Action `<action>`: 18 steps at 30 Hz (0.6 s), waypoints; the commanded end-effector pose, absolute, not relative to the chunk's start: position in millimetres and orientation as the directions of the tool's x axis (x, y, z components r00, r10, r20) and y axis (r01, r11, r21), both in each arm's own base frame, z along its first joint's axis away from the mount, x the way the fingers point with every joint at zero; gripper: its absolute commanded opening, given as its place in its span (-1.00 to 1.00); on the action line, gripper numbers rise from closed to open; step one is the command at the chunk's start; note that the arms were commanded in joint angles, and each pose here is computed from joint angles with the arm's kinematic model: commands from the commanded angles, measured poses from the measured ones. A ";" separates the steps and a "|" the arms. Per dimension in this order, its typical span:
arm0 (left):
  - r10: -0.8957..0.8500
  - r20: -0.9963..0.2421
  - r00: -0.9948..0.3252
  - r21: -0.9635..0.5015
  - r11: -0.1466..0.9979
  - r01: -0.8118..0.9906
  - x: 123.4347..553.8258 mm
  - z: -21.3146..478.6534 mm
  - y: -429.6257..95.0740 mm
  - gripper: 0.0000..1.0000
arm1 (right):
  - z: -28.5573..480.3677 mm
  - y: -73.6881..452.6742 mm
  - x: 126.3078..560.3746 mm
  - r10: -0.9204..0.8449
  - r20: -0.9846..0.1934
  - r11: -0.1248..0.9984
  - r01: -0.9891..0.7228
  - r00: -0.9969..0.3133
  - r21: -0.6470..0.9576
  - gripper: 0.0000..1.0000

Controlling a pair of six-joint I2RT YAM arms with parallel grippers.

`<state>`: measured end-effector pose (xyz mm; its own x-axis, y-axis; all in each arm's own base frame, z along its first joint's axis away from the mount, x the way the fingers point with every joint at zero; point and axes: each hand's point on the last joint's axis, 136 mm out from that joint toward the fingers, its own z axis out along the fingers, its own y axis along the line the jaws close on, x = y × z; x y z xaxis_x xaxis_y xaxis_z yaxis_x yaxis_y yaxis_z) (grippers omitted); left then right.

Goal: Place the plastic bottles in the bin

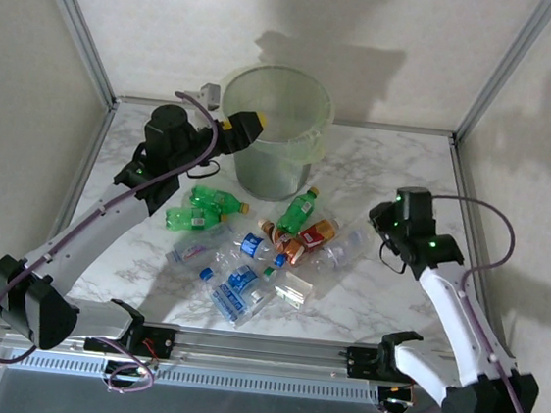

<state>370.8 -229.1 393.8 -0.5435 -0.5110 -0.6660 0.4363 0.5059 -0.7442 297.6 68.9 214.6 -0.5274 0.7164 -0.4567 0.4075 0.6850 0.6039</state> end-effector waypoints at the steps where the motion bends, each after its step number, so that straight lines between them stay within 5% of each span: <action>1: -0.541 -0.654 -0.529 -0.749 0.369 0.550 355.3 443.6 -236.9 0.70 | 303.9 87.2 318.7 0.664 -0.603 0.705 0.101 -0.443 0.702 -0.53; 8: -0.556 -0.559 -0.615 -0.774 0.082 0.628 327.6 477.1 -251.2 0.89 | 447.0 142.7 321.9 0.645 -0.677 0.529 -0.431 -0.356 0.731 -0.54; 18: -0.455 -0.554 -0.697 -0.722 -0.153 0.674 275.5 492.8 -295.2 0.99 | 540.5 171.1 307.4 0.694 -0.628 0.241 -0.709 -0.352 0.663 -0.54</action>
